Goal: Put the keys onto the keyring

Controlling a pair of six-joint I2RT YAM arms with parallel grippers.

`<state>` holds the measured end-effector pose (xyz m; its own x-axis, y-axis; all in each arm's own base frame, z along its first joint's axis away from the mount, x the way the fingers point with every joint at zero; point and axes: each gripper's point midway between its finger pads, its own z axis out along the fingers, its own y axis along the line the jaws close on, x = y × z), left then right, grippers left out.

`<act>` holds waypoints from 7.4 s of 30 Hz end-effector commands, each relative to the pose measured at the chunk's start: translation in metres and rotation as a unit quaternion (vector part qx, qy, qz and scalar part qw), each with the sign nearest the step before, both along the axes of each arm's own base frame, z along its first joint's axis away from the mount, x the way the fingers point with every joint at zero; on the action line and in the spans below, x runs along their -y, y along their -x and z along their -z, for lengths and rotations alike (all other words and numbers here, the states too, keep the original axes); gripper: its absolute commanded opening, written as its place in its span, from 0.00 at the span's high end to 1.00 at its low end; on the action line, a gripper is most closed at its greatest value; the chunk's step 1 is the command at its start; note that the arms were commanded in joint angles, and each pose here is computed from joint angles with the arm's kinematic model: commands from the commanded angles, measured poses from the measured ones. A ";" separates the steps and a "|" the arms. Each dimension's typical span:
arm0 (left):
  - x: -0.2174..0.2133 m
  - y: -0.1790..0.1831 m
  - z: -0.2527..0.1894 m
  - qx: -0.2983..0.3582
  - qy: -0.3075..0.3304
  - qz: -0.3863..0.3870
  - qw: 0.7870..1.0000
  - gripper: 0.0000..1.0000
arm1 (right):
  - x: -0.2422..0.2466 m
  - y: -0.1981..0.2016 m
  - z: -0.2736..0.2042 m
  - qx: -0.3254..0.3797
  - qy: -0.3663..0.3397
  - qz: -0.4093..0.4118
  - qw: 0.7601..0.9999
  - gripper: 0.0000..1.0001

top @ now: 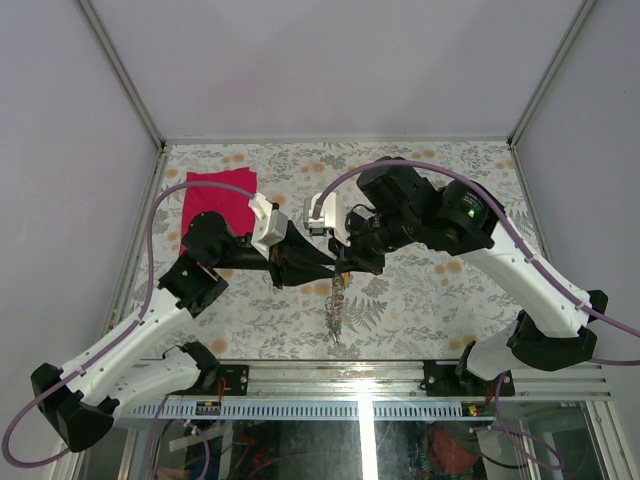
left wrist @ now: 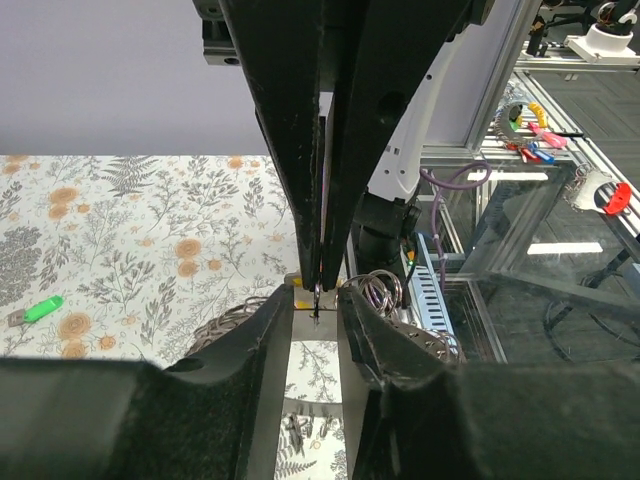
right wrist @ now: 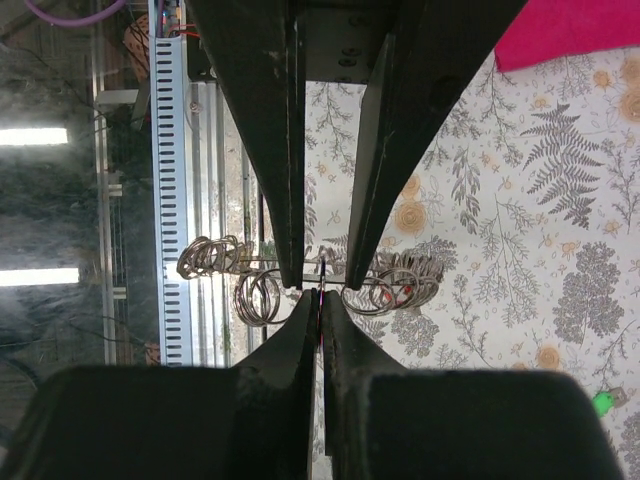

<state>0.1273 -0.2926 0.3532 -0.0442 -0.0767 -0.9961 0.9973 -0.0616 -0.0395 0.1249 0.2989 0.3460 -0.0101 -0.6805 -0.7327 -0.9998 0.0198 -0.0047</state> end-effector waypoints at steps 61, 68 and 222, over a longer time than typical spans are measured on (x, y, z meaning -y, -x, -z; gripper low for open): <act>-0.006 0.003 -0.011 0.019 0.023 -0.022 0.999 1.00 | 0.049 -0.002 0.001 0.014 -0.326 0.232 0.916 0.49; -0.013 0.020 -0.011 0.085 -0.018 0.027 0.996 1.00 | 0.043 0.007 -0.036 0.108 -0.405 0.141 0.897 0.50; -0.054 -0.041 -0.007 0.227 -0.173 -0.231 0.930 1.00 | 0.002 -0.040 0.013 0.163 -0.262 0.137 0.941 0.56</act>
<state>0.1510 -0.2402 0.3386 0.3274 0.3753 -0.8672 0.8835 0.2038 0.4218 0.1472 0.3192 0.3405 0.3351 -0.1891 -0.9230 -0.9159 0.1645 -0.3662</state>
